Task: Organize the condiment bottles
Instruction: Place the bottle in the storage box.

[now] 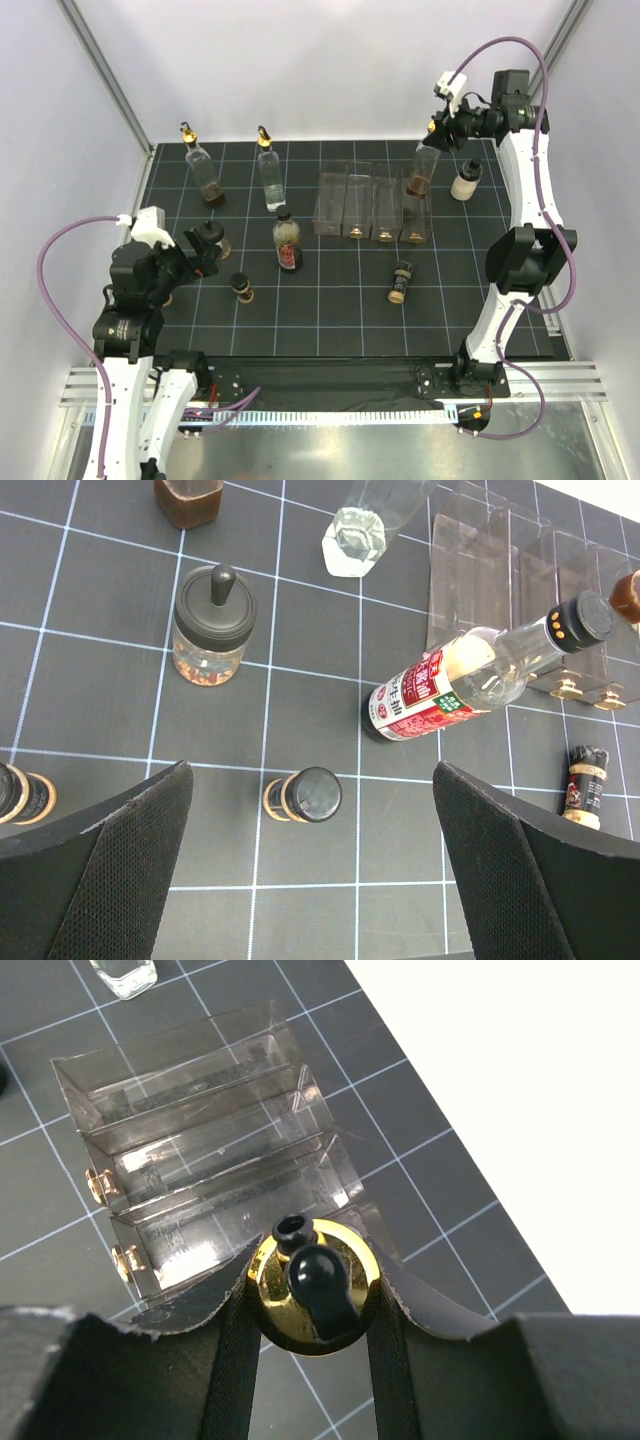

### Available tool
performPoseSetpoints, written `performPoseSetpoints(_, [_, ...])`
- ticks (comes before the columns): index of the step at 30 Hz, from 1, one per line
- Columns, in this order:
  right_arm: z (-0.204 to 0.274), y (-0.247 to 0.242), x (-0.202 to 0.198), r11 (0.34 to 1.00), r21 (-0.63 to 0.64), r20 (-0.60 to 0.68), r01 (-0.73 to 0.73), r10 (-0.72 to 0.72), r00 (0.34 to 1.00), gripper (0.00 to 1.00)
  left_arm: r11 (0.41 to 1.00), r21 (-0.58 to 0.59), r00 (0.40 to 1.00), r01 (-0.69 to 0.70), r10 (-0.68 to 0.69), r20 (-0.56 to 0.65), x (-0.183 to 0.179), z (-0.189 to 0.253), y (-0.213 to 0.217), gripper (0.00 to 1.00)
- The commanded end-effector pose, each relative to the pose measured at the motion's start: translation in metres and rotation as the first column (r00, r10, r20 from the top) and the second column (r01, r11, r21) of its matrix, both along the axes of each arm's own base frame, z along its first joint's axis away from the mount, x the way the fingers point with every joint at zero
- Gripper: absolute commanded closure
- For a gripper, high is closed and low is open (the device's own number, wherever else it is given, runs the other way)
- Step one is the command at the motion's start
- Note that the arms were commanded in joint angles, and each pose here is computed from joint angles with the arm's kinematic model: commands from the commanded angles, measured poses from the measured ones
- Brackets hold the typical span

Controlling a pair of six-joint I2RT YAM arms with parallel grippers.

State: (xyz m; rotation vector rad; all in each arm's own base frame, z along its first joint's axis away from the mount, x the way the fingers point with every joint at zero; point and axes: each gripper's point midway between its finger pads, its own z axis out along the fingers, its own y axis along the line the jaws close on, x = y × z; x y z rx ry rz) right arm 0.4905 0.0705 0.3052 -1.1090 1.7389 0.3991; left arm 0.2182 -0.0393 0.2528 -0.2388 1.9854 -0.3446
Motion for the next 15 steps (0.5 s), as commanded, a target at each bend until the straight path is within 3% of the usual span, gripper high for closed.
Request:
performPoseSetpoints(1, [0.047,0.012,0.01,0.996,0.02,0.189,-0.09,0.084,0.978,0.96,1.0,0.008,0.999,-0.001,0.0,0.048,0.005,0.015,0.001,0.0])
performPoseSetpoints(15, [0.02,0.01,0.036,0.983,0.005,0.236,-0.182,0.175,0.956,0.96,1.0,0.009,0.999,0.005,-0.005,0.045,0.015,0.015,0.0,0.0])
